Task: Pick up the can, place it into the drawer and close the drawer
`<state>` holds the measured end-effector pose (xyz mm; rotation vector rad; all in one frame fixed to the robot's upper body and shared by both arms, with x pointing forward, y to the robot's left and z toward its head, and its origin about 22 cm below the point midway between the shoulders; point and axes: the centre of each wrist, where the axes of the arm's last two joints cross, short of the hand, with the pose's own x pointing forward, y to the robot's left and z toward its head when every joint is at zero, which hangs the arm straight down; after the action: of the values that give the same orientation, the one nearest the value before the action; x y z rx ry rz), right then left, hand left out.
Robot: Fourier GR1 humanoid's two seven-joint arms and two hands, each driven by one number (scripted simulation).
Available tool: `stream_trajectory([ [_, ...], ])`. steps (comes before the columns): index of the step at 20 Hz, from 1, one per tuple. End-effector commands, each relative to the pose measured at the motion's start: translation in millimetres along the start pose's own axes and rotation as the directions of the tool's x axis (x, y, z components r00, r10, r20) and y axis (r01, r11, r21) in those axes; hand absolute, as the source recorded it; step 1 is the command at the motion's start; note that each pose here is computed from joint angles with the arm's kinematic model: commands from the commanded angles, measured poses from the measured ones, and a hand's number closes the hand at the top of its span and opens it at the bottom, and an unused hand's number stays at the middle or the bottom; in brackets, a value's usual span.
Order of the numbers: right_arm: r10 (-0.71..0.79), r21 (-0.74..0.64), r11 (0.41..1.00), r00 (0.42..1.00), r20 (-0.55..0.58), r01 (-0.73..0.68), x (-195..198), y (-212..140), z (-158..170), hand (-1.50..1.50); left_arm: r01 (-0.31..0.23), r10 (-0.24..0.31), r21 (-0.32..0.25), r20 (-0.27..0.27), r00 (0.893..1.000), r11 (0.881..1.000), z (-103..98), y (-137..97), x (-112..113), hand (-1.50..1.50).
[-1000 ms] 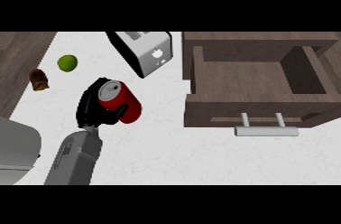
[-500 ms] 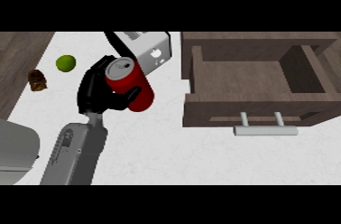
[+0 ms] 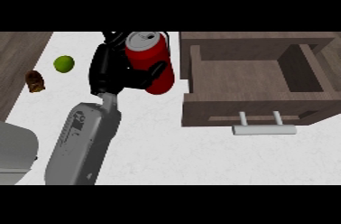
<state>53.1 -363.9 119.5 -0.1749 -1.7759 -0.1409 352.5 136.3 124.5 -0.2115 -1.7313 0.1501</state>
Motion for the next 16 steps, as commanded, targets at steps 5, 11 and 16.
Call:
stream_trajectory([
  [5,-0.012,0.004,1.000,1.000,-0.003,0.012,1.2,-4.4,-0.9,-1.50,0.007,-0.007,-0.026,-0.010,1.000,1.000,-36.4,-42.9,36.6,1.50],
  [11,-0.011,0.019,1.000,1.000,-0.002,0.011,-13.0,3.4,-11.3,-1.50,0.035,-0.035,-0.016,-0.009,0.999,0.999,-37.8,-83.4,32.9,1.50],
  [16,-0.021,-0.005,1.000,1.000,0.008,0.022,-1.0,3.2,-27.9,-1.50,0.049,-0.048,-0.049,0.008,0.999,0.998,-63.6,-112.3,69.0,1.50],
])
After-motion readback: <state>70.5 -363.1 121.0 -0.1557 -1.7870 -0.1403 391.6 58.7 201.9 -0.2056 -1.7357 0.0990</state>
